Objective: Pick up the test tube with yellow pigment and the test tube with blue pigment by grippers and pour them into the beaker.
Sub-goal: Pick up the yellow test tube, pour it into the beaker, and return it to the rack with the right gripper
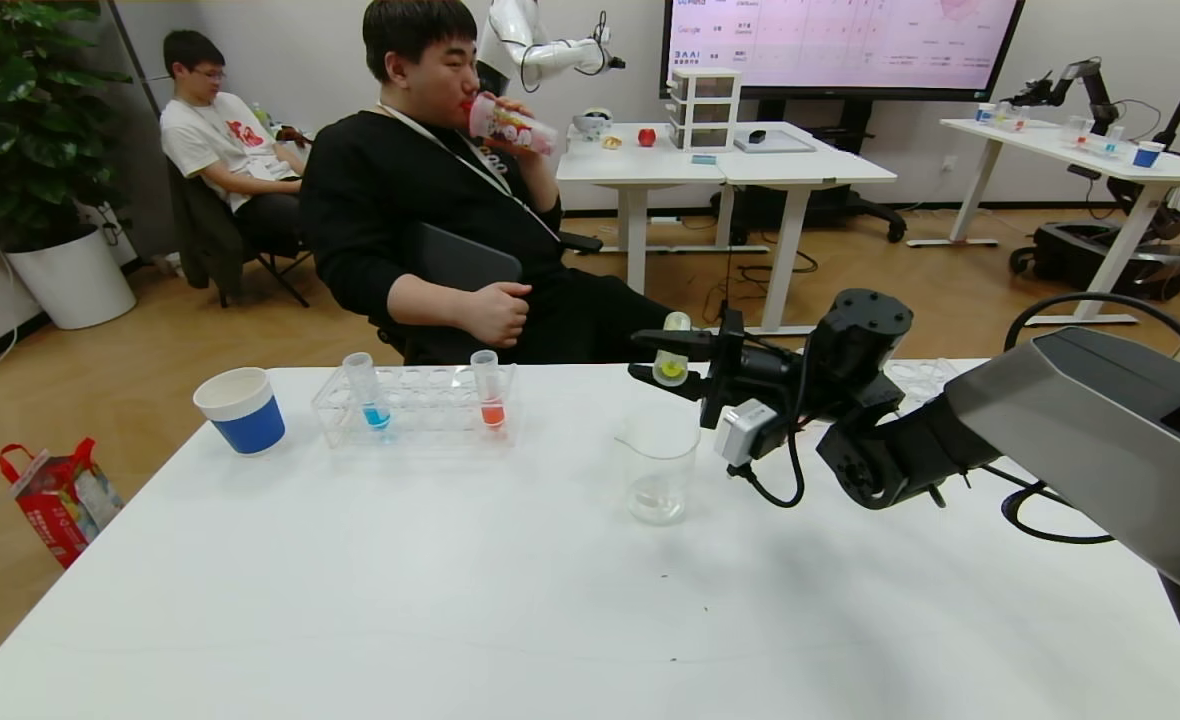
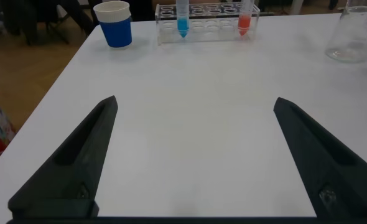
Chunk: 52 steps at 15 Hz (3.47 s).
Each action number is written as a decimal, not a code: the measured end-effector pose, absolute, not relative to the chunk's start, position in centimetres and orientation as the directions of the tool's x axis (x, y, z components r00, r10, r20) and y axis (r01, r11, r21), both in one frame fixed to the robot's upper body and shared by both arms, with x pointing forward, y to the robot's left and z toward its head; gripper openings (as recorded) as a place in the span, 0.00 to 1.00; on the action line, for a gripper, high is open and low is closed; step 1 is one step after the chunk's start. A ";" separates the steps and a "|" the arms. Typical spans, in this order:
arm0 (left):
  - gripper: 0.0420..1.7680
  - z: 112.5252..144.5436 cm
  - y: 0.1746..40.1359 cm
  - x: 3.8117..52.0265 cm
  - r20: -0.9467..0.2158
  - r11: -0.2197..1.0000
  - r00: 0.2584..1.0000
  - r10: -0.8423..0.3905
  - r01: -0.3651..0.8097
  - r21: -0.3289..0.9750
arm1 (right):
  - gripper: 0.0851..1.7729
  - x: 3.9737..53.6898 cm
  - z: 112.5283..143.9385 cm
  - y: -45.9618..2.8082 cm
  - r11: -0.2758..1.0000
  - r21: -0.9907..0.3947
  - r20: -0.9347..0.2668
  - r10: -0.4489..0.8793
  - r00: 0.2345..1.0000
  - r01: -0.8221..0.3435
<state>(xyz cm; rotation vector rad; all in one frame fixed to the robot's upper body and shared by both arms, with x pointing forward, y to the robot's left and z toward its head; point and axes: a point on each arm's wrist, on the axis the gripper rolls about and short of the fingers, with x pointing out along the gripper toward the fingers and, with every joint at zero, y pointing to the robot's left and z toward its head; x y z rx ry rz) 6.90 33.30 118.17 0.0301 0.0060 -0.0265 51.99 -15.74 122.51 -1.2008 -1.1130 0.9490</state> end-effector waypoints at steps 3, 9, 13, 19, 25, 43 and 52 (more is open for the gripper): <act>0.99 118.2 33.3 6.9 -0.006 0.999 1.000 -0.027 0.027 0.030 | 0.26 52.1 122.2 -15.5 0.130 -0.991 0.136 0.970 0.202 0.044; 0.99 118.2 33.3 6.9 -0.006 0.999 1.000 -0.027 0.027 0.030 | 0.26 52.3 121.6 -15.6 0.109 -0.990 0.126 0.972 0.200 0.093; 0.99 118.2 33.3 6.9 -0.007 0.999 1.000 -0.027 0.027 0.030 | 0.26 52.4 121.5 -15.7 0.099 -0.987 0.122 0.974 0.191 0.124; 0.99 118.2 33.3 6.9 -0.006 0.999 1.000 -0.027 0.027 0.030 | 0.26 52.4 121.6 -15.8 0.077 -0.970 0.122 0.974 0.188 0.231; 0.99 118.2 33.3 6.9 -0.006 0.999 1.000 -0.027 0.027 0.030 | 0.26 52.5 121.5 -16.1 0.059 -0.952 0.119 0.976 0.183 0.302; 0.99 118.2 33.3 6.9 -0.006 0.999 1.000 -0.026 0.027 0.030 | 0.26 51.2 128.8 -22.8 0.729 -0.634 0.454 0.620 0.639 -0.257; 0.99 118.2 33.3 6.9 -0.006 0.999 1.000 -0.026 0.026 0.030 | 0.26 47.7 126.8 -27.9 0.936 -0.121 0.148 0.348 0.926 -0.332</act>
